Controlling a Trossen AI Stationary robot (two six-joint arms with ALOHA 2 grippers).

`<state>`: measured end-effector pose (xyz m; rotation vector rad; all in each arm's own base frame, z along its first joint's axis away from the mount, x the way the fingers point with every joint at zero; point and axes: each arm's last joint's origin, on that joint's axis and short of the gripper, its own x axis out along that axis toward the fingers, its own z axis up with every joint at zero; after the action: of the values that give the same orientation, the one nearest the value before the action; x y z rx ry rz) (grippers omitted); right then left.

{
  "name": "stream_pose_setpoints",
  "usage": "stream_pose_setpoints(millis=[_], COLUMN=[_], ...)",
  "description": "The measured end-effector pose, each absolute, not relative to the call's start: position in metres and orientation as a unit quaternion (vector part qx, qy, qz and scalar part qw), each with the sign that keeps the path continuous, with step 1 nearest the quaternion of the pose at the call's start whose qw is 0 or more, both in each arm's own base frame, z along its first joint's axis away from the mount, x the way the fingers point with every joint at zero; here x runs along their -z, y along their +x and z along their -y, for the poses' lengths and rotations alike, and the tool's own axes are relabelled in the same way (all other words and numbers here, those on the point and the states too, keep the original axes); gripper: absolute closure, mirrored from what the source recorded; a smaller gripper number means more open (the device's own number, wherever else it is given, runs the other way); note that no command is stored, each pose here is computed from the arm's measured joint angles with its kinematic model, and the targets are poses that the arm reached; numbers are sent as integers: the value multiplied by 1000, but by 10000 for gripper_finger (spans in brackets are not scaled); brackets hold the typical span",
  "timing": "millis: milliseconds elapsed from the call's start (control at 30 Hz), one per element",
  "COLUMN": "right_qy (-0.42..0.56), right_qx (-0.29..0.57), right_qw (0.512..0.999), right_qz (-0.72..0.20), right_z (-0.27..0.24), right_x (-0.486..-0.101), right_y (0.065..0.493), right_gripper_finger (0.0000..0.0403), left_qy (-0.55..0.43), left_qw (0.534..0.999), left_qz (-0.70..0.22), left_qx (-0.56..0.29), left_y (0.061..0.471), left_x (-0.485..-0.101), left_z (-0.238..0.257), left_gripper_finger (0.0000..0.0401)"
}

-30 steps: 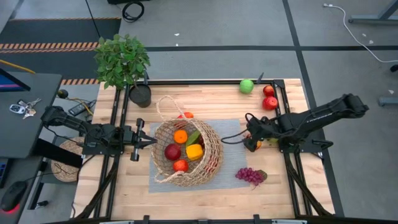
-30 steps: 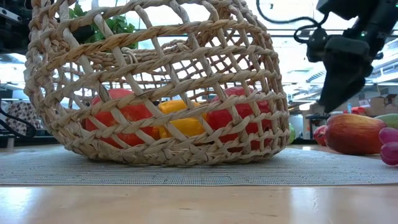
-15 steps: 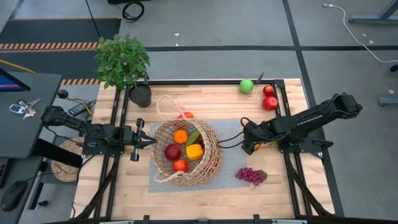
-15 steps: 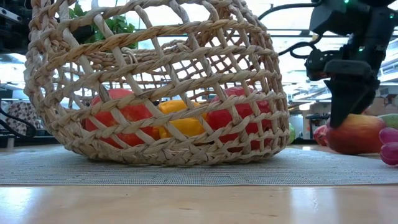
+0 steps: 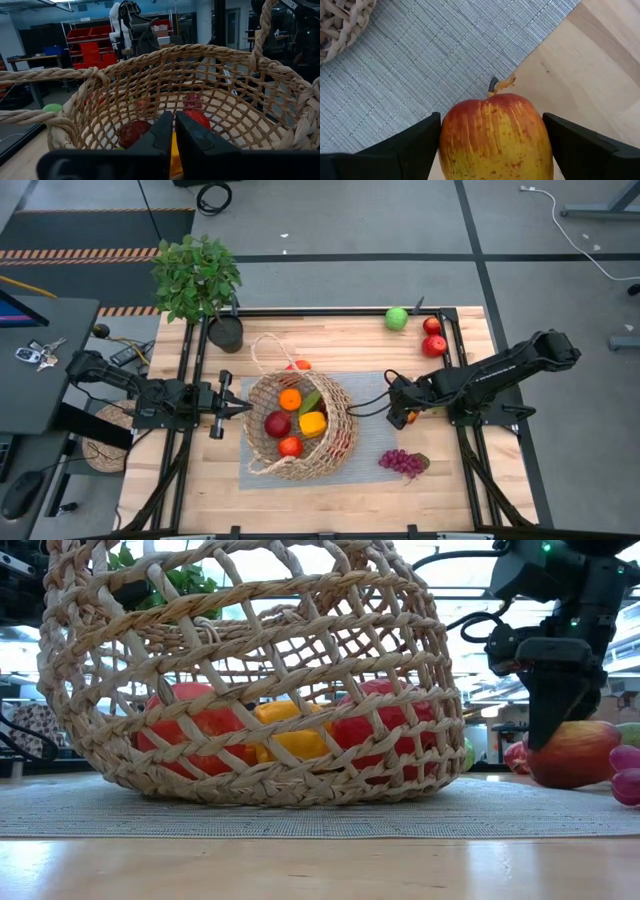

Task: Build produce basket
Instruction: Put the red apple into the brown woven basket

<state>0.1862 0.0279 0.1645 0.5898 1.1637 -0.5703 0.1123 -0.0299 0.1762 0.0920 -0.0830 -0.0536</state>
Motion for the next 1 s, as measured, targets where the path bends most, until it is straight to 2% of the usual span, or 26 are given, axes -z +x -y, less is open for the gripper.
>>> stream_pose_setpoints(millis=[733, 900, 1000], right_qy=[269, 255, 248], right_qx=[259, 247, 229], right_qw=[758, 773, 805], right_qz=[-534, -526, -488], right_z=[-28, -28, -28], right_x=[-164, -171, -185], right_y=[186, 187, 193], right_gripper_finger=[56, 56, 56], left_qy=[46, 46, 46], left_qw=[998, 998, 998], left_qz=[42, 42, 42], left_qx=[27, 27, 27], left_y=[112, 112, 112], left_x=[-176, -176, -176], left_z=[30, 30, 30], left_gripper_finger=[365, 369, 373])
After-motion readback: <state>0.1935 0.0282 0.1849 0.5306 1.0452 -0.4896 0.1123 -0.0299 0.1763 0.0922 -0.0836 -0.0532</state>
